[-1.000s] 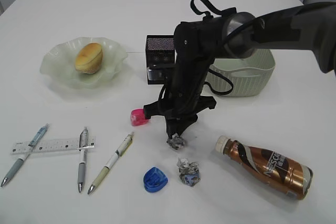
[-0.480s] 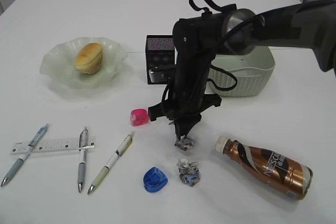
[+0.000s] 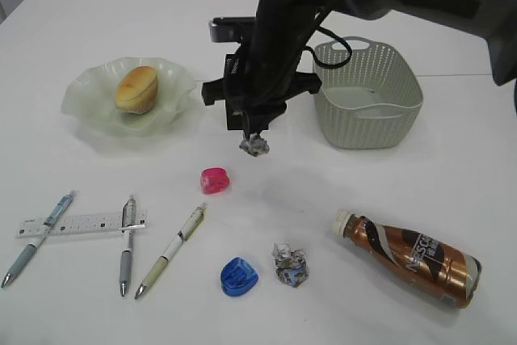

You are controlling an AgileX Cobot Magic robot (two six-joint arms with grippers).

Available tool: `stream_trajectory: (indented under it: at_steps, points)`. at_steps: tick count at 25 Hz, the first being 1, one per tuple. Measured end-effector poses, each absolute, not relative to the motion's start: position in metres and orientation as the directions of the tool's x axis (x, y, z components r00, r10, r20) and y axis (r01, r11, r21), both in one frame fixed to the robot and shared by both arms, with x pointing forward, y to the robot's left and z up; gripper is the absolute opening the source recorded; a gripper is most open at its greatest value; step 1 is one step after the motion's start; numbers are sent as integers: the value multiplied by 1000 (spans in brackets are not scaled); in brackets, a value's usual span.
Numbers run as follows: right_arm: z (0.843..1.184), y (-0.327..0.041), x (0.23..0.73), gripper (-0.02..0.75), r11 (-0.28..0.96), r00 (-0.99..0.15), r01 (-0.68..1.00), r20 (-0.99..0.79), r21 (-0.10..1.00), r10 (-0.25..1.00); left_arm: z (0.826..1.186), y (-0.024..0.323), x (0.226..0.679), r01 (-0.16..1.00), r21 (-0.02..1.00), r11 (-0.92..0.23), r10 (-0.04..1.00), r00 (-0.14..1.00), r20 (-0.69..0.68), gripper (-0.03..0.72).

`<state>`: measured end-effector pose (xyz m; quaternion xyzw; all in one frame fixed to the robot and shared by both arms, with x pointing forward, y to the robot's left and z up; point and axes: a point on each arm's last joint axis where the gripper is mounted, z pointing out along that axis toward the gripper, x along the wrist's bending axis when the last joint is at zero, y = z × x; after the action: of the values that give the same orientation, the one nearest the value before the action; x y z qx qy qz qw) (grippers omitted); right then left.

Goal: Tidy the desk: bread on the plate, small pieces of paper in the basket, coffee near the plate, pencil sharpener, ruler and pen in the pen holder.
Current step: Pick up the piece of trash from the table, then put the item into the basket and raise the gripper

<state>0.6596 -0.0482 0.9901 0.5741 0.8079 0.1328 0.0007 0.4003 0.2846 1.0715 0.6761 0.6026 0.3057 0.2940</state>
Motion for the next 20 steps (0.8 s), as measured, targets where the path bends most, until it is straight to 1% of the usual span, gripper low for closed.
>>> stream_trajectory:
  at_steps: [5, 8, 16, 20]
  points:
    - [1017, -56, 673, 13, 269, -326, 913, 151, 306, 933, 1071, 284, 400, 635, 766, -98, 995, 87, 56, 361]
    - [1033, -71, 684, 13, 236, -301, 904, 139, 356, 944, 1071, 284, 400, 635, 766, -98, 995, 87, 56, 361]
    - [1084, -132, 713, 13, 116, -195, 850, 101, 514, 976, 1071, 284, 400, 636, 766, -97, 995, 87, 55, 361]
    - [1088, -166, 723, 13, 80, -125, 844, 48, 530, 991, 1071, 284, 400, 636, 766, -97, 995, 87, 55, 361]
